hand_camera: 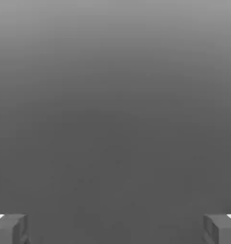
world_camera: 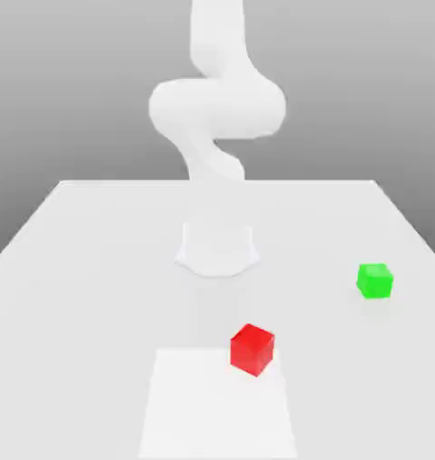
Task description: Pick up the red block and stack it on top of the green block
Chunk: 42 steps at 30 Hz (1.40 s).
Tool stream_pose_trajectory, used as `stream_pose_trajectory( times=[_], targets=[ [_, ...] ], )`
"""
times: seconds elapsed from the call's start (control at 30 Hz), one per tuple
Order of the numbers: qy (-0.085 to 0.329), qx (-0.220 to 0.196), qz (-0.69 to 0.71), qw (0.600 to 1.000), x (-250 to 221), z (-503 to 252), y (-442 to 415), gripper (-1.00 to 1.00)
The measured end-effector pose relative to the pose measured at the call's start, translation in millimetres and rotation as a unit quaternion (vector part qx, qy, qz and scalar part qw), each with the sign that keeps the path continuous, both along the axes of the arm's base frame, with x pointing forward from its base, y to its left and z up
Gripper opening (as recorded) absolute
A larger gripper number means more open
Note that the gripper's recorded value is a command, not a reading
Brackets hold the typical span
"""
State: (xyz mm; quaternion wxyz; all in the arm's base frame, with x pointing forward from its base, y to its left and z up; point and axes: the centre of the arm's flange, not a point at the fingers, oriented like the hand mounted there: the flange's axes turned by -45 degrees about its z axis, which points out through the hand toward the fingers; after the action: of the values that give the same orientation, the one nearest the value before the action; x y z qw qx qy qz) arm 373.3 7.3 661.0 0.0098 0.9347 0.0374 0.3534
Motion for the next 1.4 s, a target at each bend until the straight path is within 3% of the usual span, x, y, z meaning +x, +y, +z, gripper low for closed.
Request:
stream_pose_trajectory(
  times=[0.13, 0.3, 0.6, 0.77, 0.8, 1.03, 1.27, 1.4],
  targets=[
    [0.073, -0.050, 0.074, 0.993, 34, -99, 14, 0.00],
    [0.160, -0.099, 0.175, 0.966, 42, -224, 29, 0.00],
    [0.308, -0.150, 0.379, 0.859, -32, -450, 47, 0.00],
    [0.318, -0.153, 0.394, 0.848, -41, -504, 48, 0.00],
    [0.319, -0.153, 0.395, 0.848, -42, -513, 47, -1.00],
    [0.319, -0.153, 0.395, 0.848, -43, -515, 47, -1.00],
    [0.319, -0.152, 0.394, 0.848, -42, -463, 47, -1.00],
    [0.302, -0.175, 0.460, 0.817, -47, -442, 78, -1.00]
  ],
)
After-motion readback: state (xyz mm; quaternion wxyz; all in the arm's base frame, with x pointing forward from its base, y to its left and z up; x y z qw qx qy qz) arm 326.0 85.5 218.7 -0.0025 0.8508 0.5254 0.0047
